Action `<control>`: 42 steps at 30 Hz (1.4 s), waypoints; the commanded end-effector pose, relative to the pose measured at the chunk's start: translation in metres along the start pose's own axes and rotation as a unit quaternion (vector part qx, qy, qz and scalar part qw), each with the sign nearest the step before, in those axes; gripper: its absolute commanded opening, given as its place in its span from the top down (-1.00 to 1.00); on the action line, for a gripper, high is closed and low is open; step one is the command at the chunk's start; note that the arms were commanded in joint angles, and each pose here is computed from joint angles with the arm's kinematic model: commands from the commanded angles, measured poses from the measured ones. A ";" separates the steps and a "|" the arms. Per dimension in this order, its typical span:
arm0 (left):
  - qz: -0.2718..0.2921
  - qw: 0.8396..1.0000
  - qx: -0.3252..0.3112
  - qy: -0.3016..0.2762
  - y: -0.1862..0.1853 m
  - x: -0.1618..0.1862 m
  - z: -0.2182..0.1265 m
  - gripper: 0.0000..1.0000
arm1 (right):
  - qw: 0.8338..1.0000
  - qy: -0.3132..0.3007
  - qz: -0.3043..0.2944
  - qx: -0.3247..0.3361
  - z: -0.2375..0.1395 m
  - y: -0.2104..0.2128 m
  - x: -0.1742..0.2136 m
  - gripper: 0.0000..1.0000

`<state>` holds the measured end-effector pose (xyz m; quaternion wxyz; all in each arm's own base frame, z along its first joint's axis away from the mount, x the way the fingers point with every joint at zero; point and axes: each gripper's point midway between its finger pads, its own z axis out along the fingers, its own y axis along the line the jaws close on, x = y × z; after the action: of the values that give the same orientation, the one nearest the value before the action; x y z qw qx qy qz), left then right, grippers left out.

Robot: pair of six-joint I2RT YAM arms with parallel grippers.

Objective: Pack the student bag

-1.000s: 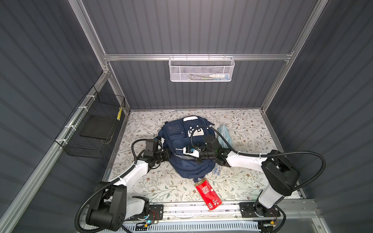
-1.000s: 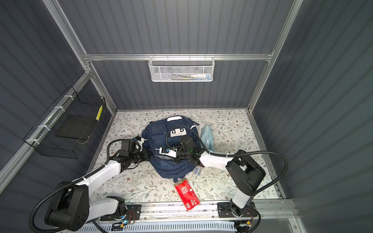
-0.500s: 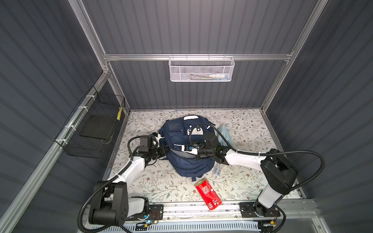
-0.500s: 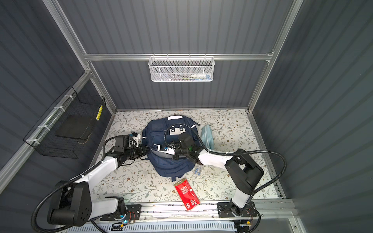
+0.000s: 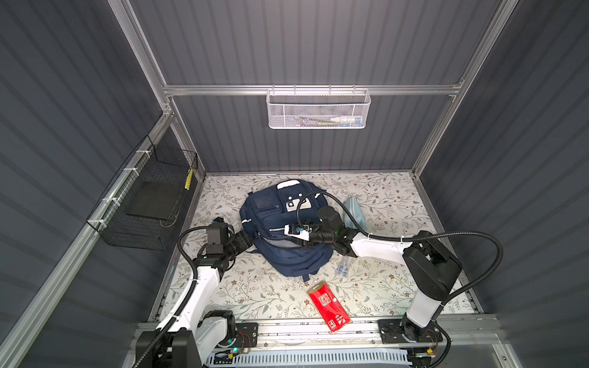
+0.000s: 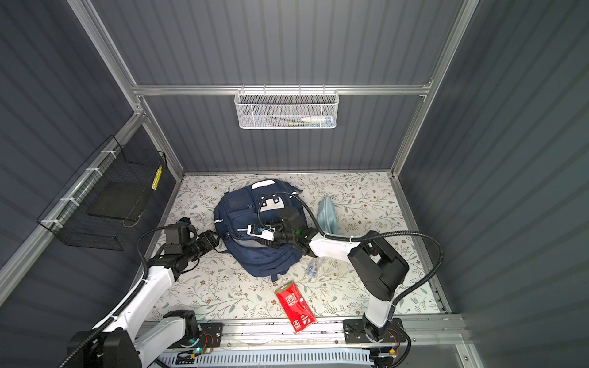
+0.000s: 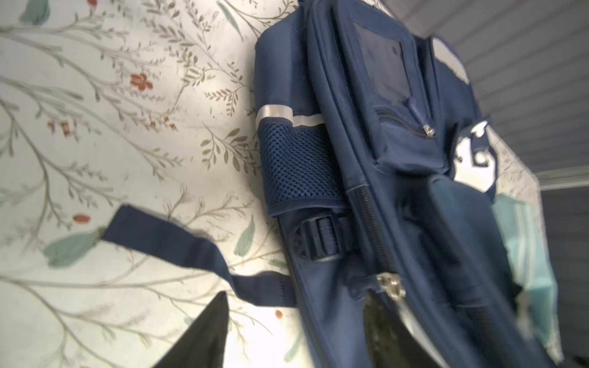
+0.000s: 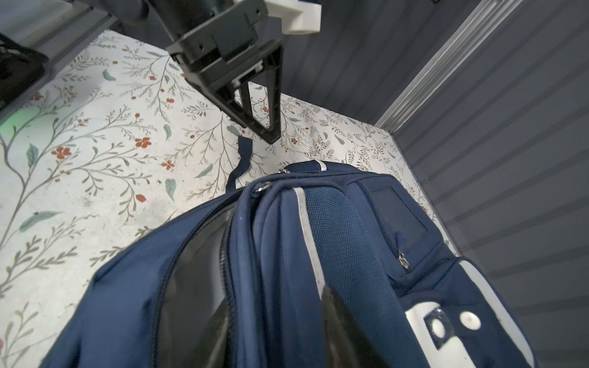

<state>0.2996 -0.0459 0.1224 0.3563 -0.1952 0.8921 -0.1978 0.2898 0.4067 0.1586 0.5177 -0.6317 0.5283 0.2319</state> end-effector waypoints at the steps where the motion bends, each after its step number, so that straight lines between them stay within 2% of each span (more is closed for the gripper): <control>1: 0.036 0.999 0.011 -0.020 -0.025 -0.015 -0.024 -0.45 | 0.999 0.012 0.017 0.046 -0.020 -0.009 -0.009 -0.01; 3: 0.100 0.994 0.038 -0.020 -0.056 -0.016 -0.033 -0.50 | 0.998 0.014 0.043 0.052 -0.034 -0.003 -0.011 -0.06; 6: 0.194 0.976 0.098 0.018 -0.108 0.003 -0.031 -0.59 | 0.985 0.039 0.142 0.089 -0.058 -0.002 -0.002 -0.20; 8: 0.287 0.951 0.104 0.047 -0.138 0.029 -0.025 -0.65 | 0.969 0.078 0.215 0.090 -0.072 0.011 0.013 -0.30; 10: 0.358 0.927 0.092 0.060 -0.158 0.051 -0.020 -0.67 | 0.953 0.138 0.249 0.105 -0.085 0.030 0.033 -0.34; 14: 0.404 0.907 0.079 0.088 -0.164 0.074 -0.003 -0.72 | 0.928 0.229 0.275 0.104 -0.109 0.083 0.065 -0.37; 17: 0.448 0.884 0.039 0.125 -0.153 0.093 0.017 -0.80 | 0.903 0.262 0.325 0.100 -0.123 0.114 0.089 -0.37; 19: 0.475 0.870 0.032 0.127 -0.156 0.104 0.022 -0.83 | 0.894 0.270 0.347 0.088 -0.127 0.135 0.098 -0.36; 22: 0.468 0.875 0.050 0.114 -0.165 0.107 0.023 -0.93 | 0.891 0.285 0.347 0.068 -0.127 0.163 0.102 -0.36; 24: 0.465 0.878 0.037 0.106 -0.164 0.103 0.026 -0.96 | 0.884 0.296 0.356 0.069 -0.127 0.173 0.110 -0.35; 27: 0.470 0.875 0.003 0.116 -0.153 0.104 0.036 -0.95 | 0.870 0.315 0.370 0.084 -0.126 0.178 0.123 -0.27; 29: 0.467 0.875 -0.043 0.120 -0.141 0.100 0.043 -0.93 | 0.846 0.350 0.381 0.133 -0.132 0.171 0.140 -0.20; 31: 0.459 0.879 -0.062 0.113 -0.136 0.095 0.043 -0.92 | 0.812 0.394 0.388 0.189 -0.141 0.164 0.159 -0.09; 32: 0.451 0.884 -0.064 0.108 -0.137 0.093 0.041 -0.92 | 0.789 0.420 0.390 0.218 -0.146 0.162 0.171 0.03; 33: 0.446 0.887 -0.064 0.103 -0.136 0.091 0.040 -0.91 | 0.780 0.433 0.389 0.231 -0.147 0.161 0.177 0.11; 34: 0.439 0.891 -0.064 0.097 -0.137 0.089 0.038 -0.91 | 0.772 0.448 0.382 0.241 -0.147 0.161 0.184 0.28; 38: 0.418 0.903 -0.054 0.083 -0.142 0.085 0.034 -0.90 | 0.771 0.447 0.375 0.257 -0.140 0.149 0.197 0.78; 40: 0.412 0.906 -0.053 0.086 -0.143 0.085 0.035 -0.90 | 0.769 0.434 0.388 0.264 -0.142 0.136 0.200 0.84; 42: 0.407 0.908 -0.048 0.088 -0.145 0.087 0.036 -0.89 | 0.775 0.417 0.387 0.276 -0.144 0.122 0.197 0.85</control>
<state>0.2935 -0.2256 0.1163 0.3096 0.2124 0.9267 -0.0158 0.2102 0.2535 0.0179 0.2979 -0.2378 0.9231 0.0506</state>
